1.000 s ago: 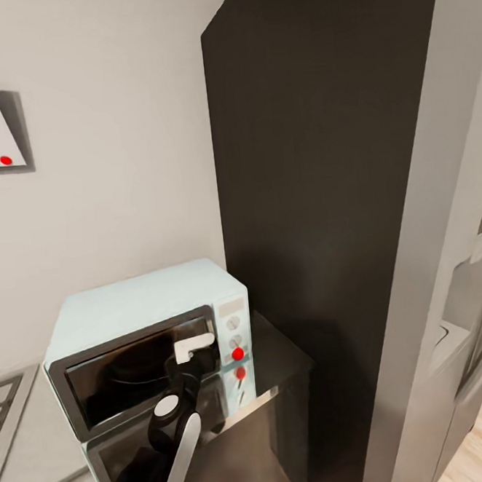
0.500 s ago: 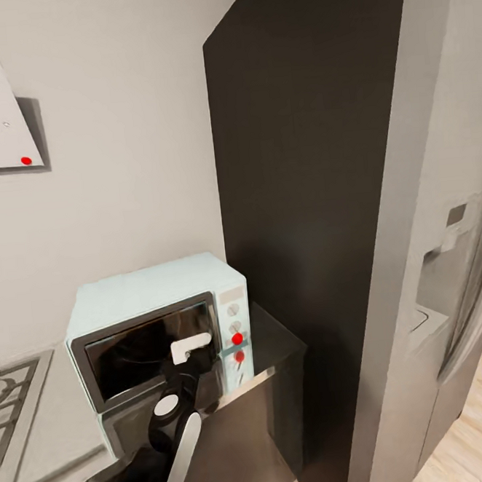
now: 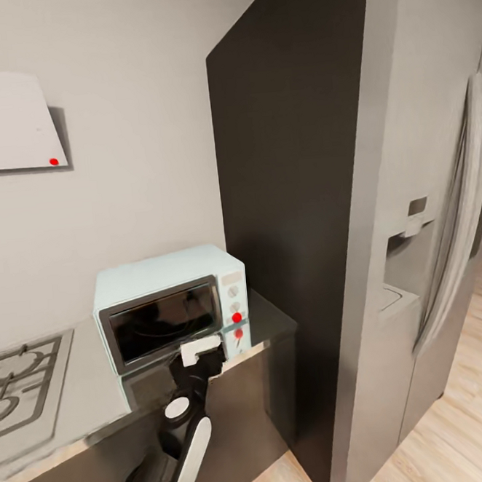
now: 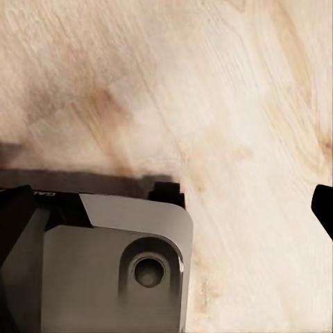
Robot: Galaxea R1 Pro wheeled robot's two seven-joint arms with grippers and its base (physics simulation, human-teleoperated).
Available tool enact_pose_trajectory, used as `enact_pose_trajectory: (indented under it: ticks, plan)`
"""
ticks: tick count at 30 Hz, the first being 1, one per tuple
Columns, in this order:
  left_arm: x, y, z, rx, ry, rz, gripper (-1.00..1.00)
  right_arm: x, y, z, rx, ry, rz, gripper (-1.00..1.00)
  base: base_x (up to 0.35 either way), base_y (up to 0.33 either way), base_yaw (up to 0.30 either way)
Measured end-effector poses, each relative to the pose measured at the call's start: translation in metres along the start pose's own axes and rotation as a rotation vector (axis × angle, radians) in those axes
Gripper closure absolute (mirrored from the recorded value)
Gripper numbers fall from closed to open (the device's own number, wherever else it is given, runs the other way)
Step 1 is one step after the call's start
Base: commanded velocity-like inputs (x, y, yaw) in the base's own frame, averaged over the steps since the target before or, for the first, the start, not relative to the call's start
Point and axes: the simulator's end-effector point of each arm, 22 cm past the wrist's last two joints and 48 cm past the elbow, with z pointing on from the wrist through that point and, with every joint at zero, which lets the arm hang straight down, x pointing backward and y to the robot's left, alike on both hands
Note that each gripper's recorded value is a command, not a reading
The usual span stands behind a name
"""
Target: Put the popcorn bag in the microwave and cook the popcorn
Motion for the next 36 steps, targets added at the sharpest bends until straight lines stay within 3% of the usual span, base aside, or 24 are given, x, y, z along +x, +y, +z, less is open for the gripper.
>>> enact_pose_trajectory:
  ticks: [1,2,5,7,9,10,13,14,16,18,20,22,25,28,36]
  plan:
    - [0.014,-0.008,0.0,0.011,0.03,0.011,-1.0,0.0,-0.001,0.0,0.001,0.0,0.0,-1.0,-0.324,0.043,0.0]
    - [0.047,-0.013,0.003,0.019,0.105,0.016,-1.0,0.0,-0.001,0.0,0.002,0.002,-0.001,-1.0,-0.324,0.059,0.0]
    - [0.119,-0.015,0.005,0.025,0.282,-0.023,-1.0,0.001,-0.002,0.0,0.004,0.002,-0.001,-1.0,-0.325,0.068,0.0]
    - [0.195,-0.002,-0.002,-0.005,0.464,-0.052,-1.0,0.001,-0.002,0.0,0.005,0.003,-0.004,-1.0,-0.331,0.025,0.0]
    - [0.301,0.029,-0.031,-0.079,0.703,-0.03,-1.0,0.001,-0.002,0.0,0.006,0.004,-0.007,-1.0,-0.334,0.005,0.0]
    - [0.332,0.042,-0.045,-0.109,0.769,-0.029,-1.0,0.001,-0.002,0.0,0.007,0.004,-0.007,-1.0,-0.334,0.002,0.0]
    - [0.39,0.075,-0.075,-0.197,0.861,-0.044,-1.0,0.0,-0.003,0.0,0.008,0.002,-0.008,-1.0,-0.334,0.001,0.0]
    - [0.416,0.092,-0.094,-0.234,0.912,-0.039,-1.0,0.0,-0.003,0.0,0.008,0.002,-0.008,-1.0,-0.334,0.0,0.0]
    - [0.474,0.127,-0.152,-0.275,1.066,-0.017,-1.0,-0.001,-0.003,0.0,0.008,-0.001,-0.01,-1.0,-0.334,0.0,0.0]
    - [0.508,0.135,-0.195,-0.234,1.175,-0.047,-1.0,-0.003,-0.003,0.0,0.008,-0.012,-0.013,-1.0,-0.306,0.0,0.0]
    - [0.527,0.139,-0.225,-0.194,1.243,-0.089,-1.0,-0.007,-0.003,0.0,0.008,-0.027,-0.016,-1.0,-0.202,0.0,0.0]
    - [0.531,0.14,-0.228,-0.199,1.227,-0.17,-1.0,-0.008,-0.004,-0.001,0.009,-0.035,-0.018,-1.0,-0.051,0.0,0.0]
    - [0.521,0.148,-0.205,-0.249,1.081,-0.235,-1.0,-0.008,-0.004,-0.001,0.009,-0.036,-0.02,-1.0,-0.013,0.0,0.0]
    - [0.518,0.153,-0.2,-0.267,1.031,-0.244,-1.0,-0.008,-0.005,-0.001,0.012,-0.033,-0.051,-1.0,-0.002,0.0,0.0]
    - [0.524,0.156,-0.211,-0.276,1.038,-0.245,-1.0,-0.004,-0.004,-0.001,0.012,-0.017,-0.076,-1.0,0.0,0.0,0.062]
